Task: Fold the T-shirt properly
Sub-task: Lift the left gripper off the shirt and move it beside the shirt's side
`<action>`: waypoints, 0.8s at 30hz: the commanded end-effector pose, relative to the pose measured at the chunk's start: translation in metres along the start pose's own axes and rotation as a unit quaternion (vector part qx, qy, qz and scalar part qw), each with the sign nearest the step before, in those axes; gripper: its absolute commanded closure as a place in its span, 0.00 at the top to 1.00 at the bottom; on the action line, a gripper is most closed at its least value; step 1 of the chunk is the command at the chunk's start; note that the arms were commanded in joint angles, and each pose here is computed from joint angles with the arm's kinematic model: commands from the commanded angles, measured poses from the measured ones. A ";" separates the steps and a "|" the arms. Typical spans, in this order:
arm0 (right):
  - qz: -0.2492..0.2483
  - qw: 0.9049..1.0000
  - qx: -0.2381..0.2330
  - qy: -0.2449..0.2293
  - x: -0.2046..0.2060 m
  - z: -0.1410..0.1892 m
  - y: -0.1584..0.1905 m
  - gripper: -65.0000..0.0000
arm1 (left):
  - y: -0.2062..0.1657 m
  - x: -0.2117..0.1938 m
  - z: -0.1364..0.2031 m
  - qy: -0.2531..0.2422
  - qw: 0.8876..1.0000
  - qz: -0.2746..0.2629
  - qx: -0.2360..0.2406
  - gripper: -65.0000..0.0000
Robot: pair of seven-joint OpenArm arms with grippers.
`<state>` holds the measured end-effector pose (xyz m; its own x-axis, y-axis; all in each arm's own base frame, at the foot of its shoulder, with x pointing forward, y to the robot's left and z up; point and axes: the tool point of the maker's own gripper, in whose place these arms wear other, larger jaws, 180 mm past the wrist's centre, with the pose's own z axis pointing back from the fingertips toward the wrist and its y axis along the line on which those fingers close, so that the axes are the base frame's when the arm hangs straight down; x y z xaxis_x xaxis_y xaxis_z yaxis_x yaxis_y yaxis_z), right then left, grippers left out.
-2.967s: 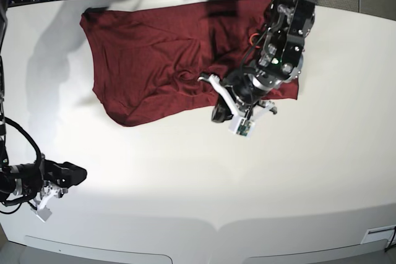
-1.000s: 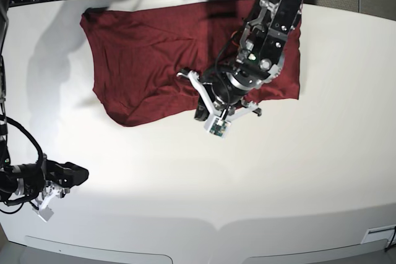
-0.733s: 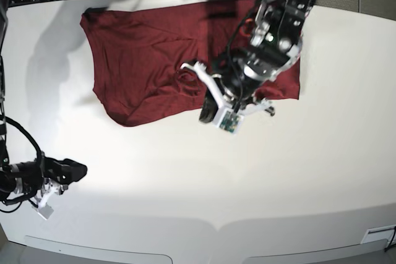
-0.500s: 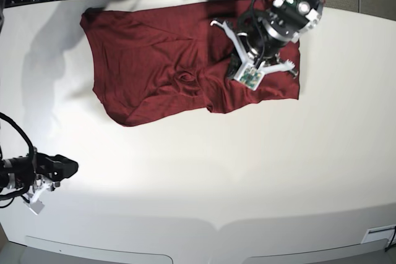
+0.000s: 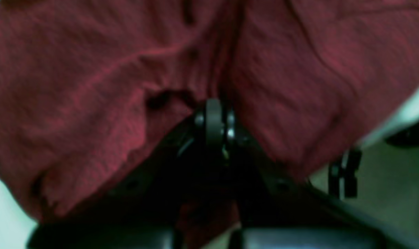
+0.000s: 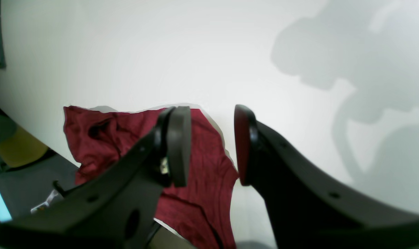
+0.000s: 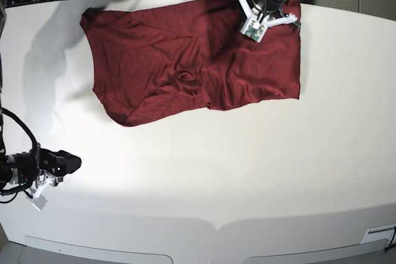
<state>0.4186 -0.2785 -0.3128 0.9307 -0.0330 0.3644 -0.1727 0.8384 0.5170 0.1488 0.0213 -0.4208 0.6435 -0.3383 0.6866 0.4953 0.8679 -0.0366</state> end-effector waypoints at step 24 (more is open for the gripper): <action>-0.008 0.998 -0.005 0.061 -0.031 0.011 -0.010 0.33 | 0.070 0.098 0.043 -0.154 0.976 -0.019 0.150 0.00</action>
<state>0.3777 -0.2864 -0.3378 0.9770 0.0293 0.2113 -0.1373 0.8447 0.5173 0.2179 0.0644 -0.3361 0.4388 -0.2880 0.8512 0.3029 0.9392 0.1616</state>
